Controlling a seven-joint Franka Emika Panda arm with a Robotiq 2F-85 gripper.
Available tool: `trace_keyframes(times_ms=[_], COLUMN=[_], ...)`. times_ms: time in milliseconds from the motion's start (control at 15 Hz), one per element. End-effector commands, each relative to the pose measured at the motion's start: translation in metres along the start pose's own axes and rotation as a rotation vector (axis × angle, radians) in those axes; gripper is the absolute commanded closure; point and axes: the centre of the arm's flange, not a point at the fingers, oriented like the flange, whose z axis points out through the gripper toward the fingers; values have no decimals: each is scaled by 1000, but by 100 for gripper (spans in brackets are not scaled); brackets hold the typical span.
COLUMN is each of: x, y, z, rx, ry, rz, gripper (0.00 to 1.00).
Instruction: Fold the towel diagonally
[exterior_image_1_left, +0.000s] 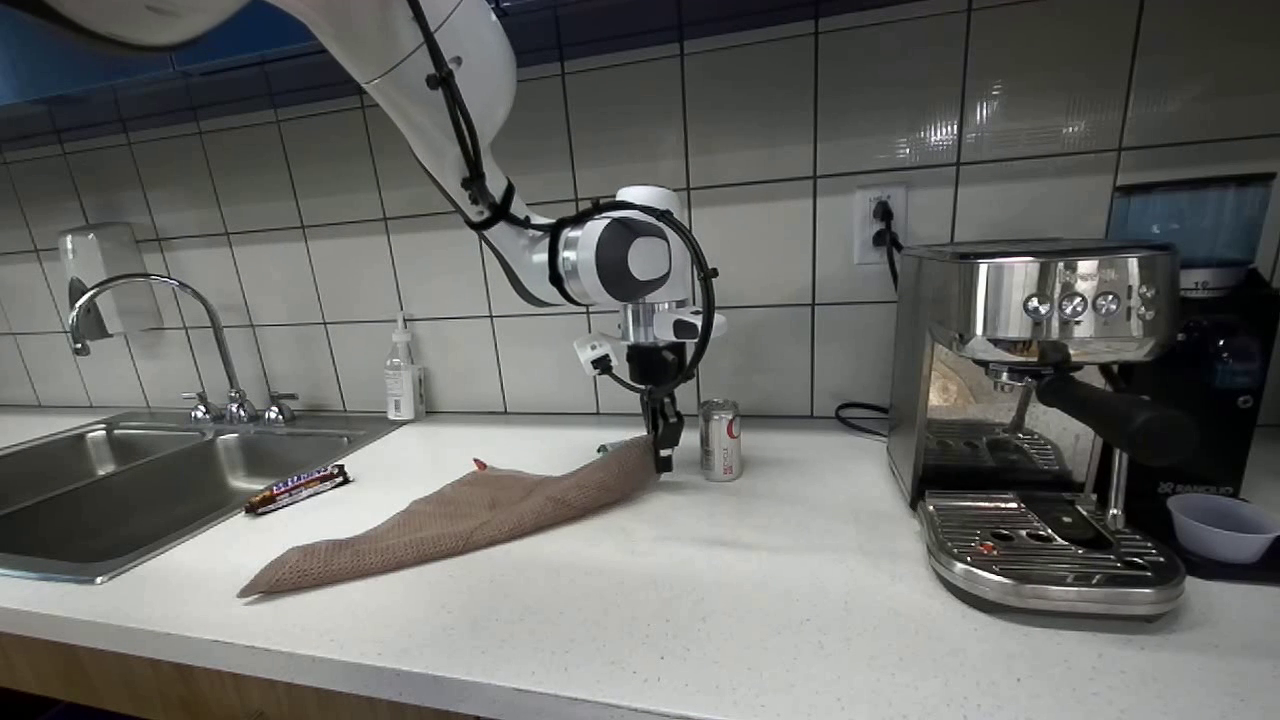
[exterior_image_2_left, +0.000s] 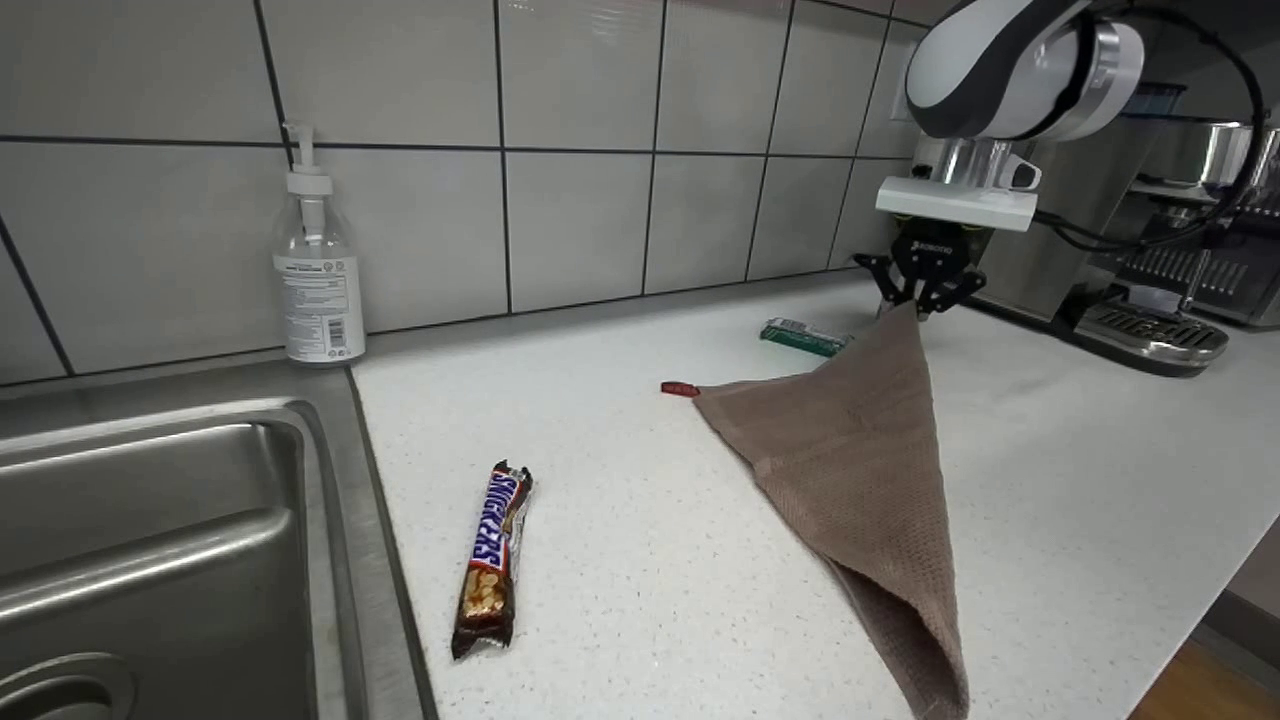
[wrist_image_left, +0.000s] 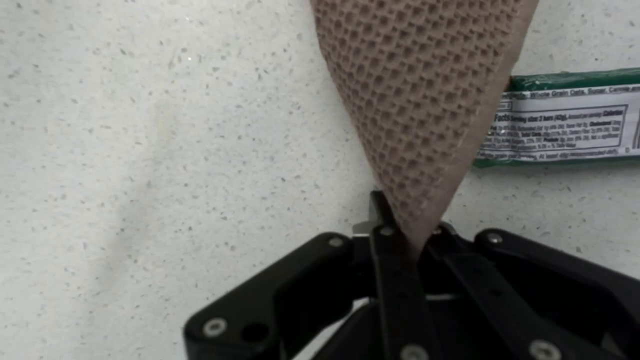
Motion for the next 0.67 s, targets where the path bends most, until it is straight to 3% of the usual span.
trace_keyframes(times_ms=[0,600], x=[-23,-81], y=[2,-8], z=[-27,-58], rx=[13,30], ry=[11,16], rz=[-23,-117], gripper=[99,99])
